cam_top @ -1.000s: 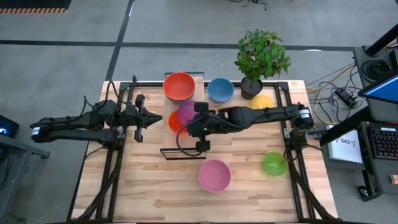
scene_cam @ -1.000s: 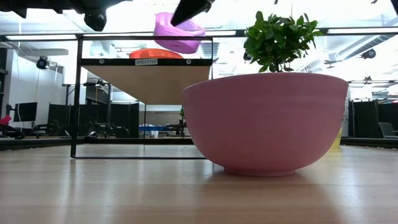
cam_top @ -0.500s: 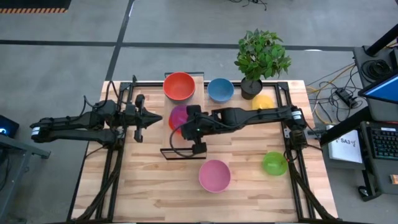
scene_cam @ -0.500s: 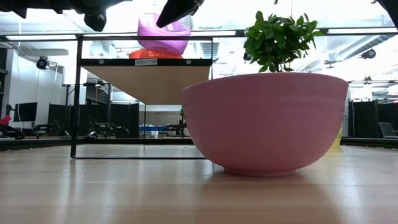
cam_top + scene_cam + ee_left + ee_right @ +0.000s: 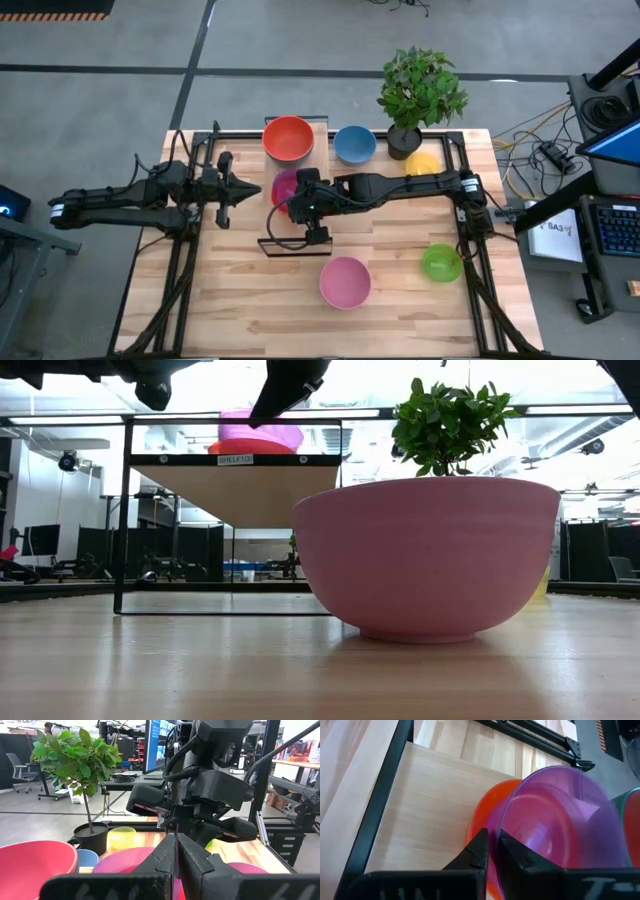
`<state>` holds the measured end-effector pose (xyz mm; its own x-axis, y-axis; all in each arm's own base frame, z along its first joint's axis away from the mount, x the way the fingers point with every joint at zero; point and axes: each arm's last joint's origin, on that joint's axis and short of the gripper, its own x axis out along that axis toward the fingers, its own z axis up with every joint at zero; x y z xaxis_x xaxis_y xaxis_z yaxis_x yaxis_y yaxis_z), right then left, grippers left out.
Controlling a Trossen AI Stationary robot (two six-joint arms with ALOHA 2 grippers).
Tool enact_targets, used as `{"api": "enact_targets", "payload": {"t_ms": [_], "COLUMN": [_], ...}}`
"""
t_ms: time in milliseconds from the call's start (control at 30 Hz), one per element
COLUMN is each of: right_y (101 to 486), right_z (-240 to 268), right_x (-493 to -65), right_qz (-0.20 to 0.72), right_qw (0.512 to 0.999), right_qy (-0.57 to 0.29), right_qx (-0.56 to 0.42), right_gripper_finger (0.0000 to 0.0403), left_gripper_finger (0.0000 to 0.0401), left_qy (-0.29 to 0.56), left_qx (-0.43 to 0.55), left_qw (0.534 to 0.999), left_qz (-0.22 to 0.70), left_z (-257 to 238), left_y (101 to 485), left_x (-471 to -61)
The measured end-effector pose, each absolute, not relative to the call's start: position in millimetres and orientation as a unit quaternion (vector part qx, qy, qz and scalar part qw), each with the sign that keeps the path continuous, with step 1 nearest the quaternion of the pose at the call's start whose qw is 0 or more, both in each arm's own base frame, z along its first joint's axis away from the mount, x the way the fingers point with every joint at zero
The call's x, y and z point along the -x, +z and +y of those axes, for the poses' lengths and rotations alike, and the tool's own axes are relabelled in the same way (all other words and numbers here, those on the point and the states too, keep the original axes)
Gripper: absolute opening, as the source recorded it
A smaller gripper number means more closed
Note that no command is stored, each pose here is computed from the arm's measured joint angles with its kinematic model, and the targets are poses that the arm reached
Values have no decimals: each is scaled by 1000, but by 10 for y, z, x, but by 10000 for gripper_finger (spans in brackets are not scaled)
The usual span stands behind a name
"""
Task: Place and stack bowls onto a shelf
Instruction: Stack the purple bowl on top of the light orange bowl on the shelf, then stack the pink bowl on top of the orange bowl on the shelf
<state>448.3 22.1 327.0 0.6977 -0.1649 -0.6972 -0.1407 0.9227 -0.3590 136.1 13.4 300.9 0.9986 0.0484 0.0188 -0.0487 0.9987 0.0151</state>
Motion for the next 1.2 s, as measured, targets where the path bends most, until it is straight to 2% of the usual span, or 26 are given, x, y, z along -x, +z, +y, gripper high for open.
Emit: {"api": "enact_targets", "payload": {"t_ms": [267, 500, 600, 800, 1200], "right_y": [3281, 3376, 3417, 3312, 3281], "right_z": [197, 212, 213, 262, 562], "right_x": [-4486, -4471, -4452, -4445, -3944], "right_qz": [387, 374, 364, 367, 380], "right_qw": [902, 911, 919, 919, 923], "right_qy": [-12, -17, -25, -23, -26], "right_qx": [191, 172, 150, 142, 58], "right_gripper_finger": [78, 86, 76, 17, 11], "left_gripper_finger": [0, 0, 0, 0, 0], "left_qy": [24, 24, 24, 24, 24], "left_qx": [-8, -8, -8, -8, -9], "left_qw": [1000, 1000, 1000, 1000, 1000], "left_qz": [-9, -9, -8, -7, 1], "left_z": [134, 133, 134, 133, 133], "left_y": [3009, 3008, 3007, 3004, 2990], "left_x": [-1361, -1361, -1361, -1361, -1362]}}
